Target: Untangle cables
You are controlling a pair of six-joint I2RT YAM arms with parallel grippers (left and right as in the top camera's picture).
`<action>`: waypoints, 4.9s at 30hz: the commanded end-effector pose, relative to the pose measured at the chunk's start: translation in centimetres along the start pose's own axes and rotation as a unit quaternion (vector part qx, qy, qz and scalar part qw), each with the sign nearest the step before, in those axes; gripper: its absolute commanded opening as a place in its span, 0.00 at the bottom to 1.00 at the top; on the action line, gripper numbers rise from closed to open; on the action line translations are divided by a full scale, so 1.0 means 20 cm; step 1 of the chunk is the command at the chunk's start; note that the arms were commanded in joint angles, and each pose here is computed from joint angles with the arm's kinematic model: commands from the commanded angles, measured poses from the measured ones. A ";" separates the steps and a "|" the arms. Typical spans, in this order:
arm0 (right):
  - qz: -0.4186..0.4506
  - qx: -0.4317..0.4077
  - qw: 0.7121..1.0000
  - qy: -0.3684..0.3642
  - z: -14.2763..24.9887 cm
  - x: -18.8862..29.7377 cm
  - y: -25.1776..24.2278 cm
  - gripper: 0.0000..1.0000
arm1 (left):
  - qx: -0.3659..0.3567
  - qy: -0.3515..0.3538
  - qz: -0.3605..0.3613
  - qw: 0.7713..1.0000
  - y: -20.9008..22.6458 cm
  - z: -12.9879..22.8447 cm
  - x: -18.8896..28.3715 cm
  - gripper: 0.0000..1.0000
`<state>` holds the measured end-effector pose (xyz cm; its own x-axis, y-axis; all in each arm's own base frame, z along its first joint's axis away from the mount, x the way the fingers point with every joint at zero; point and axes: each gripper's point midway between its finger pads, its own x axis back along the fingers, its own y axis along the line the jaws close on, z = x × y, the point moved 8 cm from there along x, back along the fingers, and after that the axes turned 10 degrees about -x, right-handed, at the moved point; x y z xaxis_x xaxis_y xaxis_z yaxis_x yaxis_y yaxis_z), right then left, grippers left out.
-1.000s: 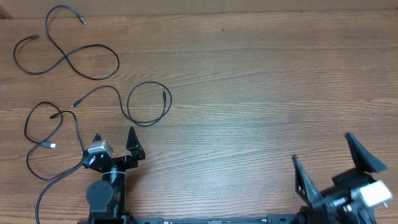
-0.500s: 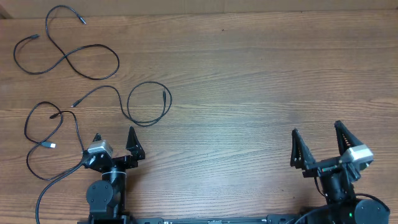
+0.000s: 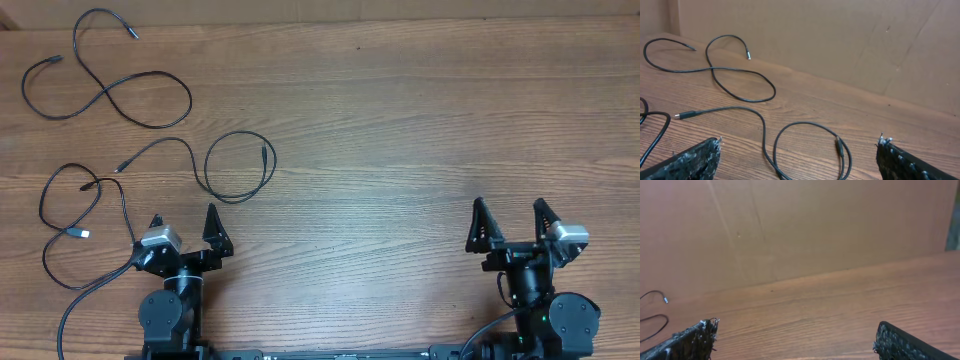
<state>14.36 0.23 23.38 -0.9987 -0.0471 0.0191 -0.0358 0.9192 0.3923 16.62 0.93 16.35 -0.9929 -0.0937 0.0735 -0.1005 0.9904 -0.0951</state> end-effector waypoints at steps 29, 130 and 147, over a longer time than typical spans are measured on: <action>0.084 -0.083 0.991 0.058 0.20 -0.02 -0.14 1.00 | -0.013 -0.001 0.001 1.000 0.00 0.00 0.00 1.00; 0.004 0.061 0.998 0.000 0.28 -0.12 -0.12 1.00 | -0.125 0.000 0.013 0.992 -0.01 0.01 0.00 1.00; 0.025 0.060 0.998 -0.007 0.27 -0.12 -0.15 1.00 | -0.125 0.000 0.013 0.992 -0.01 0.01 0.00 0.99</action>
<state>16.65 -0.24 17.42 -0.9997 -0.0063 0.0241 0.0009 0.9576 0.2881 16.64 0.72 16.30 -0.9945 -0.0716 0.0766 -0.0612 0.9896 0.1304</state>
